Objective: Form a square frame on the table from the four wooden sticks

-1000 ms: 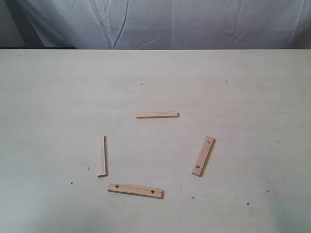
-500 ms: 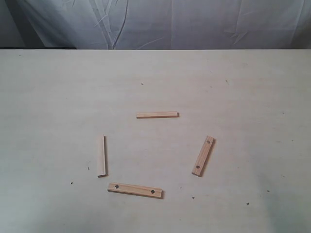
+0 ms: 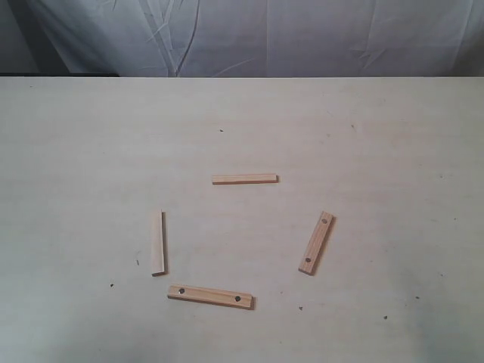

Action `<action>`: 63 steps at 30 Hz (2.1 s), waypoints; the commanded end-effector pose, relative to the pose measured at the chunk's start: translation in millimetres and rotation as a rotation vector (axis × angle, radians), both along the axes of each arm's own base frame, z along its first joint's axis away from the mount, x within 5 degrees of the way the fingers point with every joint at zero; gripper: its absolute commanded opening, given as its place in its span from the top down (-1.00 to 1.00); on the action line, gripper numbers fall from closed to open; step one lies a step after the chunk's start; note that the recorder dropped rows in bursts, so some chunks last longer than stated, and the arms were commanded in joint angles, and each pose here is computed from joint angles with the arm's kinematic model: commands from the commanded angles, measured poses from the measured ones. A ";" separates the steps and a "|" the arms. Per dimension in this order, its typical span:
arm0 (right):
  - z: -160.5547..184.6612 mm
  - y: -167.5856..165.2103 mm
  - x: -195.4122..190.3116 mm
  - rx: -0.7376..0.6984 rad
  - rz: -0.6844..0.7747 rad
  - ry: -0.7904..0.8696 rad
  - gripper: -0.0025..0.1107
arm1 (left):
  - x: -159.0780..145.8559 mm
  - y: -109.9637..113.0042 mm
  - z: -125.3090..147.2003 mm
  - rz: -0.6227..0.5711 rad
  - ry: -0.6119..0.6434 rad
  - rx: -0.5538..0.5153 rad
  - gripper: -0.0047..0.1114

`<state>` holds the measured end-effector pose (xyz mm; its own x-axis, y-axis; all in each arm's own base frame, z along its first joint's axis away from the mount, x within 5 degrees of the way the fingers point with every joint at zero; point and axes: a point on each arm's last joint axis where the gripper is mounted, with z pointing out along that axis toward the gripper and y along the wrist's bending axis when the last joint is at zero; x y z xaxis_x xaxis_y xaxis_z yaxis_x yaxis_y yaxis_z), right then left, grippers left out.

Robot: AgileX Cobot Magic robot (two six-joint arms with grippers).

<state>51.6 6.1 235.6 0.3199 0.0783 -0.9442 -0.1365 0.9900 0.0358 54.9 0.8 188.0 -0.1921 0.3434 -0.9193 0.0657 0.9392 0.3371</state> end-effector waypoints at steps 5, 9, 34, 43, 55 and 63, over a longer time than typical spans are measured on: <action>3.2 -3.2 -0.9 0.131 0.008 0.012 0.96 | -0.2 0.2 -0.5 0.003 -0.007 0.002 0.92; 26.3 0.7 2.1 0.115 0.038 0.171 0.97 | -0.2 0.2 -0.5 0.003 -0.007 0.002 0.92; 25.2 39.2 143.6 0.319 0.124 1.200 0.97 | -0.2 0.2 -0.5 0.003 -0.007 0.002 0.92; 8.5 108.9 194.3 0.138 0.246 1.410 0.97 | -0.2 0.2 -0.5 0.003 -0.007 0.002 0.92; -53.0 168.6 208.5 0.141 -0.064 1.617 0.50 | -0.2 0.2 -0.5 0.003 -0.007 0.002 0.92; -83.3 175.0 210.7 0.176 -0.165 1.674 -0.03 | -0.2 0.2 -0.5 0.003 -0.007 0.002 0.92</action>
